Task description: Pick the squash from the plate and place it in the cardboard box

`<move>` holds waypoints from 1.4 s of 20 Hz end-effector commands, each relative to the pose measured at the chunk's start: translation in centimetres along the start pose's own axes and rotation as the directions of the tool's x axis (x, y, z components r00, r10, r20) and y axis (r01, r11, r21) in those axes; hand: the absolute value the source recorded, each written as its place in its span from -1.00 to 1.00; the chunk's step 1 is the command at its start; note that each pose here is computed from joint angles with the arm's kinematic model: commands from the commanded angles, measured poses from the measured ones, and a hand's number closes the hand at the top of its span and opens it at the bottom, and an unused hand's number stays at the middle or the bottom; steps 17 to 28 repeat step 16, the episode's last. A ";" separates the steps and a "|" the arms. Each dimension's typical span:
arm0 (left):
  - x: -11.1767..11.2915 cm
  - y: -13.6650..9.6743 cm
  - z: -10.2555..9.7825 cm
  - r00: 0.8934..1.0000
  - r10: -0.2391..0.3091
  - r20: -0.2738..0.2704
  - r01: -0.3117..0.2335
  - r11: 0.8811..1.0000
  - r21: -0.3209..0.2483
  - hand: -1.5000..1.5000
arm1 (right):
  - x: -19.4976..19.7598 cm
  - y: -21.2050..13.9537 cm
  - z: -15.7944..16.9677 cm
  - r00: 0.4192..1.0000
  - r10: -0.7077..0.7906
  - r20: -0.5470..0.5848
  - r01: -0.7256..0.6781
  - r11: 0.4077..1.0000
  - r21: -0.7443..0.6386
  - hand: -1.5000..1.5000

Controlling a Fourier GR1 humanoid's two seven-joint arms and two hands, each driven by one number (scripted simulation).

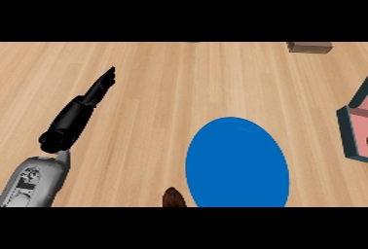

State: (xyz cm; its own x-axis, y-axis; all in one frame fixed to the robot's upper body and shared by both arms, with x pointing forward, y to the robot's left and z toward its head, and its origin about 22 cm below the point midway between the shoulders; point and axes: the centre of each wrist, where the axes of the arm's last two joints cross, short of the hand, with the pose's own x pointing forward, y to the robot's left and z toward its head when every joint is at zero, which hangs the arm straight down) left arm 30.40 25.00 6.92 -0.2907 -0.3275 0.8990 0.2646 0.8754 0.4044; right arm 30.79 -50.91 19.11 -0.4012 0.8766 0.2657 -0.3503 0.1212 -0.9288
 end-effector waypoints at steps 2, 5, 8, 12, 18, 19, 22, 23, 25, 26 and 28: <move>0.3 0.2 -0.3 1.000 -0.002 -0.011 0.002 1.000 0.012 0.00 | -0.6 0.2 -1.5 0.927 -0.242 0.286 0.283 0.953 -0.113 -1.00; -0.3 -0.2 0.2 1.000 0.008 -0.019 -0.007 1.000 0.014 0.00 | -1.2 3.0 -3.0 0.774 -0.491 0.399 0.593 0.783 -0.186 -1.00; 0.0 0.8 0.0 1.000 -0.014 -0.004 0.014 1.000 0.009 0.00 | -2.1 3.0 -2.6 0.657 -0.639 0.400 0.744 0.636 -0.205 -1.00; 0.3 -0.1 -0.3 1.000 0.007 -0.003 -0.007 1.000 0.011 0.00 | -3.1 2.5 -1.5 0.523 -0.765 0.377 0.852 0.468 -0.234 -1.00; -0.2 -0.4 0.0 1.000 0.014 0.013 -0.014 1.000 0.005 0.00 | -3.8 1.3 -0.5 0.462 -0.800 0.383 0.882 0.367 -0.296 -1.00; -0.2 -0.4 0.0 1.000 0.014 0.013 -0.014 1.000 0.005 0.00 | -3.8 1.3 -0.5 0.462 -0.800 0.383 0.882 0.367 -0.296 -1.00; -0.2 -0.4 0.0 1.000 0.014 0.013 -0.014 1.000 0.005 0.00 | -3.8 1.3 -0.5 0.462 -0.800 0.383 0.882 0.367 -0.296 -1.00; -0.2 -0.4 0.0 1.000 0.014 0.013 -0.014 1.000 0.005 0.00 | -3.8 1.3 -0.5 0.462 -0.800 0.383 0.882 0.367 -0.296 -1.00; -0.2 -0.4 0.0 1.000 0.014 0.013 -0.014 1.000 0.005 0.00 | -3.8 1.3 -0.5 0.462 -0.800 0.383 0.882 0.367 -0.296 -1.00; -0.2 -0.4 0.0 1.000 0.014 0.013 -0.014 1.000 0.005 0.00 | -3.8 1.3 -0.5 0.462 -0.800 0.383 0.882 0.367 -0.296 -1.00; -0.2 -0.4 0.0 1.000 0.014 0.013 -0.014 1.000 0.005 0.00 | -3.8 1.3 -0.5 0.462 -0.800 0.383 0.882 0.367 -0.296 -1.00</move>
